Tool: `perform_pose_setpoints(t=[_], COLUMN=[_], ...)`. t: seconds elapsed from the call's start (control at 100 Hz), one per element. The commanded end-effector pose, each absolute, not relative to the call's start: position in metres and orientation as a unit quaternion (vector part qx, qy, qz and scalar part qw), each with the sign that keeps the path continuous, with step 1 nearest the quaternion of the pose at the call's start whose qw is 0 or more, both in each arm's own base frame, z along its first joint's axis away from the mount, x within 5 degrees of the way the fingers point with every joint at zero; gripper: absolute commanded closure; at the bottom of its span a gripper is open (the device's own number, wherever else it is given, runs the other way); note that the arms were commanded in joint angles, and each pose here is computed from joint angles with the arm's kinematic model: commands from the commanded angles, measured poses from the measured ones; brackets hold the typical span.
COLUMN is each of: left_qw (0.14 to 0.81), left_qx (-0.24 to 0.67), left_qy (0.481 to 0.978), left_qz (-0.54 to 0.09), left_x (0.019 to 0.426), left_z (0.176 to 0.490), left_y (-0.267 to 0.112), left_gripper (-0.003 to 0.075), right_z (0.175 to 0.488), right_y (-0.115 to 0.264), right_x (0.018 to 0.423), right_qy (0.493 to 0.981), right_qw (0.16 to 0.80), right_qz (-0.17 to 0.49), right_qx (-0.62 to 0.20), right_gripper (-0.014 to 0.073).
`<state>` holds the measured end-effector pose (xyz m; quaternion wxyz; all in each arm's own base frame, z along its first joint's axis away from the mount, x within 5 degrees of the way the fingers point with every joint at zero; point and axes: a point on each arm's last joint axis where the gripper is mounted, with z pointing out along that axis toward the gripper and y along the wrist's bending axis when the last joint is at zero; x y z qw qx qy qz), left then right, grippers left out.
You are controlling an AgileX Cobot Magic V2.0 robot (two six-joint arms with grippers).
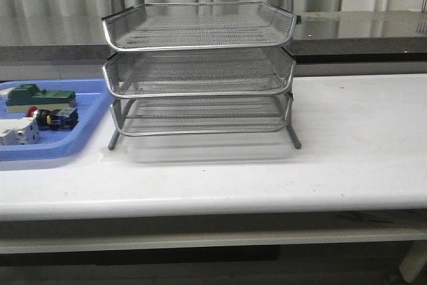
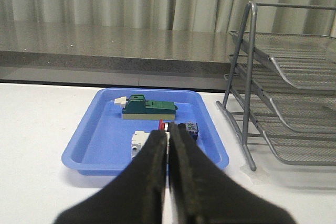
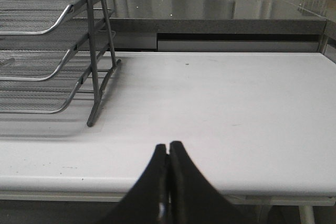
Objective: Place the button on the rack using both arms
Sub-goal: 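Raise the right gripper and move it toward the wire tray stack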
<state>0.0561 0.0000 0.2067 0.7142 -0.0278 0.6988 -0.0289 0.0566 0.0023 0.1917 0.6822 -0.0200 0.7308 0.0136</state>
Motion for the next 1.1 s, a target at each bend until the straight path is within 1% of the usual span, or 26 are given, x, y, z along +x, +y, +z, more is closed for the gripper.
perform_pose_setpoints(t=[0.0, 0.76, 0.92, 0.98, 1.09], left_qw=[0.738, 0.738, 0.738, 0.738, 0.738], left_qx=[-0.028, -0.028, -0.028, -0.028, -0.028], left_qy=[0.674, 0.674, 0.674, 0.674, 0.674], left_qz=[-0.034, -0.034, -0.034, -0.034, -0.034], left_x=[0.055, 0.055, 0.055, 0.055, 0.055], left_z=[0.2, 0.2, 0.2, 0.2, 0.2], left_y=[0.0, 0.0, 0.0, 0.0, 0.0], left_gripper=[0.0716, 0.0716, 0.0716, 0.0716, 0.0716], right_z=[0.206, 0.206, 0.21, 0.214, 0.223], right_y=[0.003, 0.003, 0.003, 0.003, 0.003], right_x=[0.054, 0.054, 0.054, 0.054, 0.052], right_qy=[0.688, 0.687, 0.671, 0.66, 0.655], right_qw=[0.726, 0.726, 0.741, 0.751, 0.755], right_qz=[0.014, 0.014, 0.015, 0.016, 0.025], right_qx=[-0.021, -0.022, -0.022, -0.023, -0.014], right_gripper=[0.0655, 0.0655, 0.0655, 0.0655, 0.0655])
